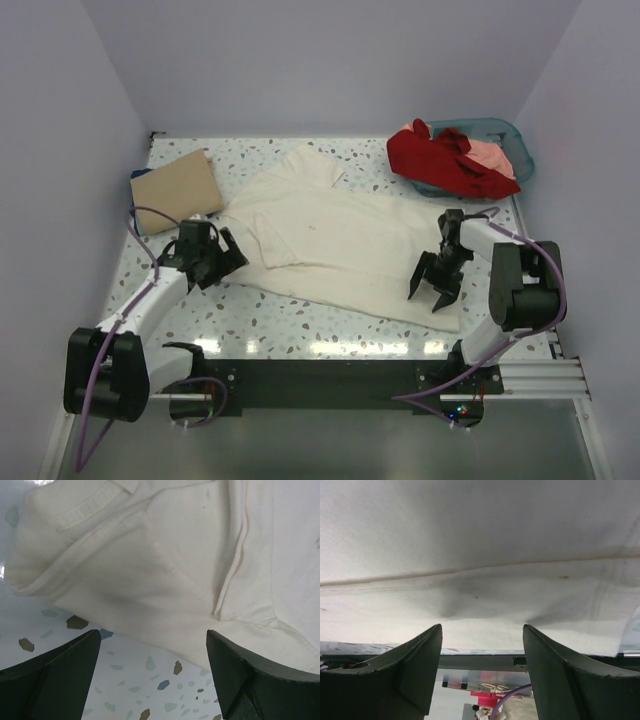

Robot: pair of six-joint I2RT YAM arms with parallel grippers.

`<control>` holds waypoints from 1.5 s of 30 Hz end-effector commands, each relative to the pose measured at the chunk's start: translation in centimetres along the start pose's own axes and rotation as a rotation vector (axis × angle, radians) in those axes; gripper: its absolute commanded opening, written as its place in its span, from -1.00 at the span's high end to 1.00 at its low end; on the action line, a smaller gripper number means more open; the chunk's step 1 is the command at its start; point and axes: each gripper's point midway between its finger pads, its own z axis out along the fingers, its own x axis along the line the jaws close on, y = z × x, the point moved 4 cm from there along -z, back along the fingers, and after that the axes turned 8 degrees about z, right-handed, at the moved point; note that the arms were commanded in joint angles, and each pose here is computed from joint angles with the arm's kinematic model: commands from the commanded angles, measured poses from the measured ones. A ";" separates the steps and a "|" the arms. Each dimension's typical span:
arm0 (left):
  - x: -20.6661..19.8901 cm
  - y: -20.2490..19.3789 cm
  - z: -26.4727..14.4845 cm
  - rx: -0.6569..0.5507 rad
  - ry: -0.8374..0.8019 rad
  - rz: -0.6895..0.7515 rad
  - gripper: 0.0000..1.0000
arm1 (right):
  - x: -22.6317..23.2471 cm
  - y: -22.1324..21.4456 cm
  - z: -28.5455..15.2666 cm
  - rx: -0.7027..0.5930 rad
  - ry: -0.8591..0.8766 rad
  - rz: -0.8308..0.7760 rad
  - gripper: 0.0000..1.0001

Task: Fold and stack the t-shirts
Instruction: Fold the tshirt

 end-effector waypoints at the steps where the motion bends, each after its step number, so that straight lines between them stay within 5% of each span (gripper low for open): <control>1: -2.6 3.5 -0.9 -0.102 -0.056 0.089 -0.81 | 0.9 0.7 -2.0 -0.045 0.021 -0.014 -0.38; 10: -8.4 3.0 1.7 -0.010 -0.156 0.206 -0.48 | 3.8 2.9 -5.2 -0.113 0.097 -0.034 -0.38; 19: -8.6 1.6 3.2 0.043 -0.184 0.243 -0.12 | 3.9 2.7 -4.4 -0.101 0.124 -0.022 -0.38; 45: -8.5 0.2 5.6 0.088 -0.198 0.292 0.42 | 3.7 2.2 -4.0 -0.095 0.139 -0.023 -0.39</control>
